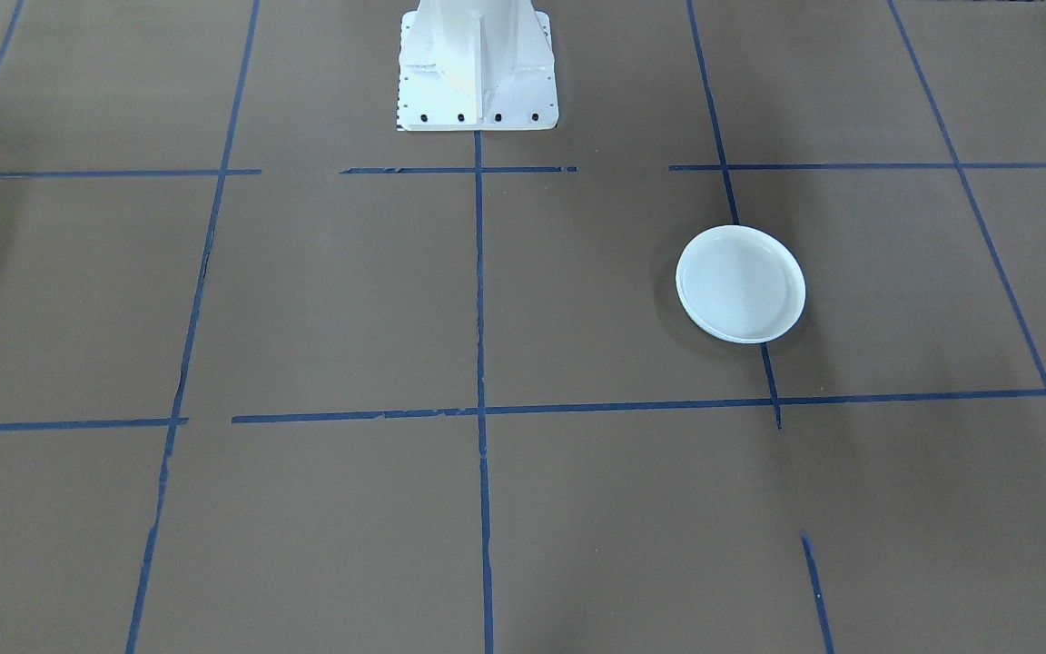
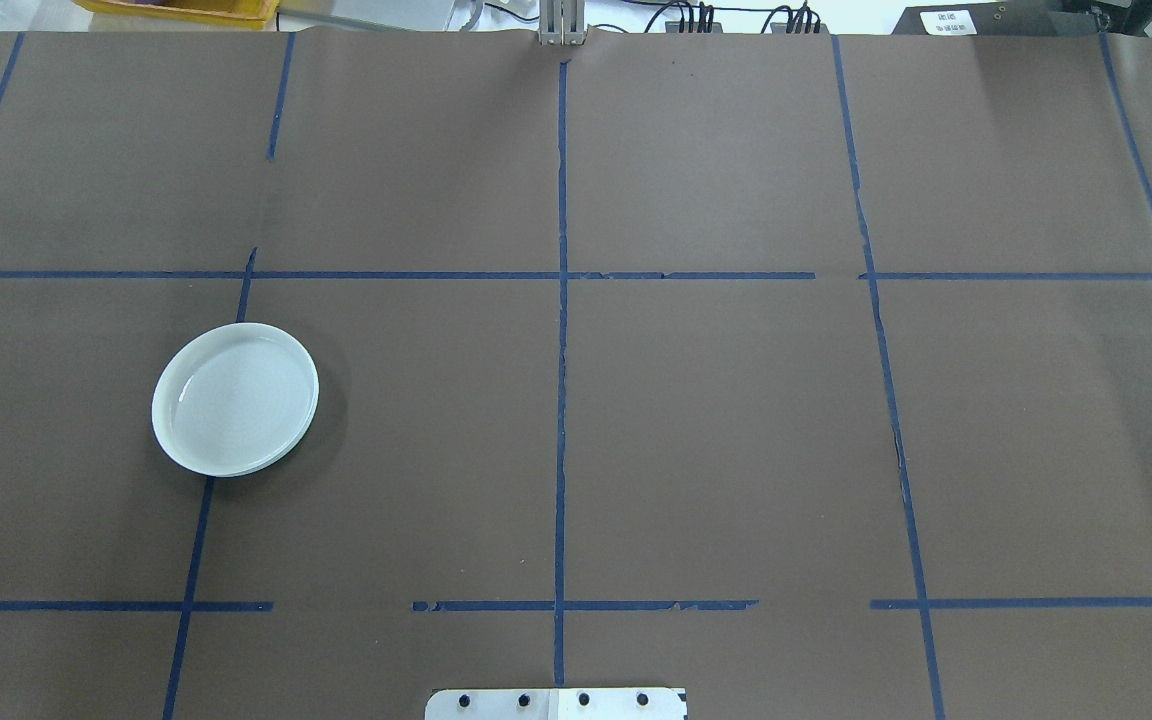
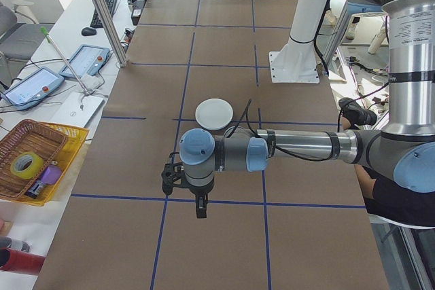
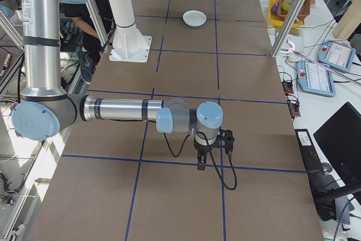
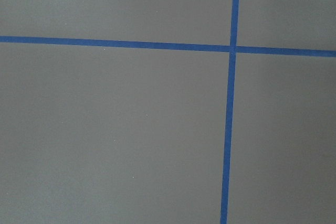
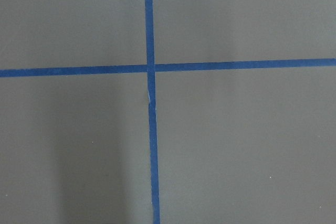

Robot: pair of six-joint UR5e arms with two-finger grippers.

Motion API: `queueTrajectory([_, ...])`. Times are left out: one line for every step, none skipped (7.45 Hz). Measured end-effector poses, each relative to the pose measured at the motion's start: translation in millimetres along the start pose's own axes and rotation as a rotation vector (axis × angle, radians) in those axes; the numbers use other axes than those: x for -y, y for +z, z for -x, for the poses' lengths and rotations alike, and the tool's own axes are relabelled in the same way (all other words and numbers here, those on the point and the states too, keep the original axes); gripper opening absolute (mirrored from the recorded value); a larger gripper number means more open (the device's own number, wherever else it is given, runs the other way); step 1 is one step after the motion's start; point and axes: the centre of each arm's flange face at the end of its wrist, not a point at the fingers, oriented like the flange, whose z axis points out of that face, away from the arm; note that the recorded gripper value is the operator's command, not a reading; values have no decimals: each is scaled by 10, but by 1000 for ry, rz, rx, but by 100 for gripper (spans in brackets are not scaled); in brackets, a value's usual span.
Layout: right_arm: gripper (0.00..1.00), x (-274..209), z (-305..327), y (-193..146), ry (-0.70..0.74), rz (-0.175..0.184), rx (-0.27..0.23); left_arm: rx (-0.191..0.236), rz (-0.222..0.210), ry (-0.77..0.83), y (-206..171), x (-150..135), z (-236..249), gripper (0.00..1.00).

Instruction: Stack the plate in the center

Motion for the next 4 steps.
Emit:
queueTrajectory([100,0,0,0,0,0,0,0,11,-9,16,-26,15,100])
queueTrajectory([100,0,-1,-1,0,0,0,0,20,-17,18,-36,17,100])
queueTrajectory([100,0,0,-1,1,0,1,0,23,-20,13,-34,13,100])
queueTrajectory([100,0,1,0,1,0,1,0,23,-19,6,-28,5,100])
